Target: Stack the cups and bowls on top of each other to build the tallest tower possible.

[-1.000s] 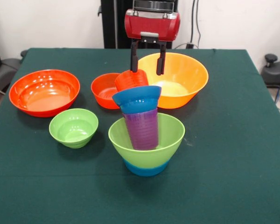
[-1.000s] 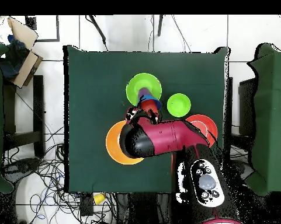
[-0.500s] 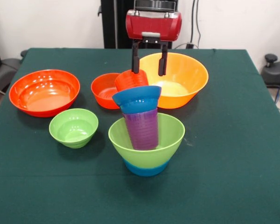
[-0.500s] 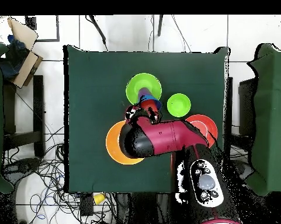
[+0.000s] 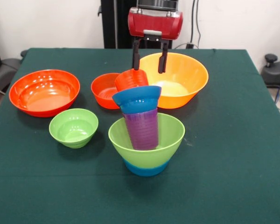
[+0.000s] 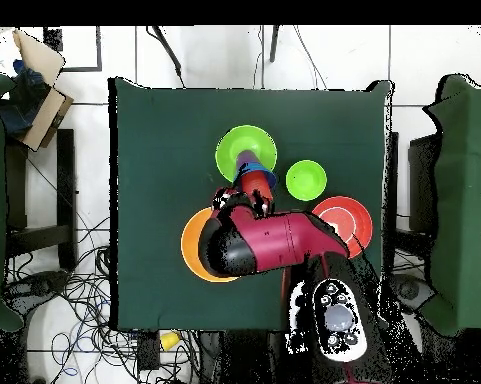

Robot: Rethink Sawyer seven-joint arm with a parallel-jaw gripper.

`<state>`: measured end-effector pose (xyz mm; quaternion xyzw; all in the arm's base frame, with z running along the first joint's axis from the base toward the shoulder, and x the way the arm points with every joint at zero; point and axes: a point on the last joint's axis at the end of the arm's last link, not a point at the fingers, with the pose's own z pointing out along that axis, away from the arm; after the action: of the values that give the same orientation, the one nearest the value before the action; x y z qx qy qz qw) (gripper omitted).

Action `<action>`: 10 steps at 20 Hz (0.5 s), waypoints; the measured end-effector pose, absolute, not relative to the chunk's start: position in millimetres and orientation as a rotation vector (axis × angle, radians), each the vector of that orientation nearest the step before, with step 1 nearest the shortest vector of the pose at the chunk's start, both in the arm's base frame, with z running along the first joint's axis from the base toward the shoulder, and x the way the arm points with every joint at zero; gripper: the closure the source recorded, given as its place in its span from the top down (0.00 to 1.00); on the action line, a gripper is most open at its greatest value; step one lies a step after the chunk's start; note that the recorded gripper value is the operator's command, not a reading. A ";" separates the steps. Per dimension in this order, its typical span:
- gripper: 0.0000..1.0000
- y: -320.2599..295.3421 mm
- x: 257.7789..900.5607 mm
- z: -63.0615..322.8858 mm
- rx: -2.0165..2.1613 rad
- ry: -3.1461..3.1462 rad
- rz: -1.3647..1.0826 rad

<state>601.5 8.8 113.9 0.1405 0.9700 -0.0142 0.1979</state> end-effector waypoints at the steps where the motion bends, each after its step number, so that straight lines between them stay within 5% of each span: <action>1: 1.00 6.2 599.0 113.2 0.399 2.718 -0.046; 10: 1.00 -6.8 569.7 104.1 0.438 2.764 -0.082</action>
<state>569.7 -6.8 104.1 0.1540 0.9729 -0.0287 0.1700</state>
